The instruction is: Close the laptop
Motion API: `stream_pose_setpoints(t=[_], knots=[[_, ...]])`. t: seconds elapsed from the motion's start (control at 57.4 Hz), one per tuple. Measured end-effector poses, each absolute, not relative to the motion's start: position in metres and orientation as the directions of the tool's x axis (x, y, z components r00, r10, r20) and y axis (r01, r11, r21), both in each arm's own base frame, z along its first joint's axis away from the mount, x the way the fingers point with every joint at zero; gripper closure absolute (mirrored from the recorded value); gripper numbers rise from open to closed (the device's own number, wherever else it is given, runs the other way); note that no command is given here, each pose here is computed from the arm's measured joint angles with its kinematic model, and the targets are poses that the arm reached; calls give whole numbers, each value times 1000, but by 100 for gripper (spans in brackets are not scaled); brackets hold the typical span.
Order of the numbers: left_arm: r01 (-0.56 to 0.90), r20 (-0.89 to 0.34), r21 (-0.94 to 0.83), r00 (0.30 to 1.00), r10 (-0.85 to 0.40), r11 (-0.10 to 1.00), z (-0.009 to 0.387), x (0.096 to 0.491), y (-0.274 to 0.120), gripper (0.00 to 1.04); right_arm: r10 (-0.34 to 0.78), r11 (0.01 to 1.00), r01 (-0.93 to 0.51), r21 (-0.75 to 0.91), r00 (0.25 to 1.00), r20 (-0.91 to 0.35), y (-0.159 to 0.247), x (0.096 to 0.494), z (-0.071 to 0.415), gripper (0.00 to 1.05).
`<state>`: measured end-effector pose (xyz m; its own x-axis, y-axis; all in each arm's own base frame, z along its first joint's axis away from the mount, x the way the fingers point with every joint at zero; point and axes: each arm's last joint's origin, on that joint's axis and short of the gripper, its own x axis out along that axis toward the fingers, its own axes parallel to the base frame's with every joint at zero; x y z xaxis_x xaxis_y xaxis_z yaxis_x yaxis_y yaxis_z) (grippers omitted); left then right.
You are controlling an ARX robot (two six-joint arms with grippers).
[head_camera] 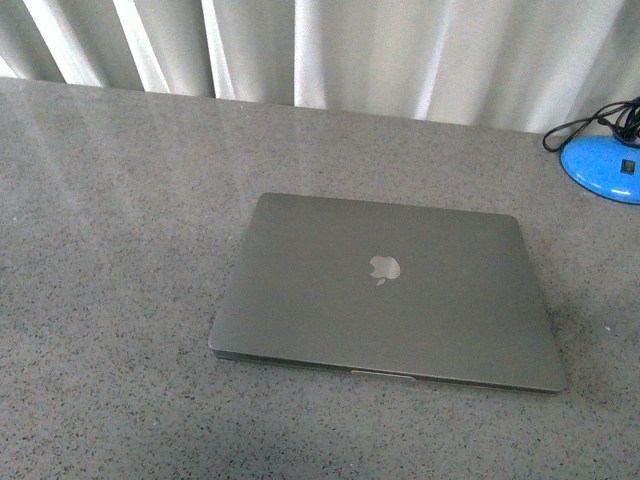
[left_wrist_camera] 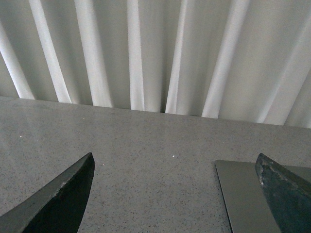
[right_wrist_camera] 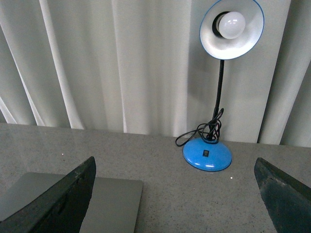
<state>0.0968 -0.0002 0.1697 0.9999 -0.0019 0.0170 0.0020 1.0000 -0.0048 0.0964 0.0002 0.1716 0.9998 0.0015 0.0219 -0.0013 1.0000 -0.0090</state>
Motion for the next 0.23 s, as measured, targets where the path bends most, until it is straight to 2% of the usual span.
stream_pose_setpoints(t=[0.227], knots=[[2,17,-5,1000,-2,1000,170,97,0,7,2,1000,-1,-9,1000,22,0,96,172,10]])
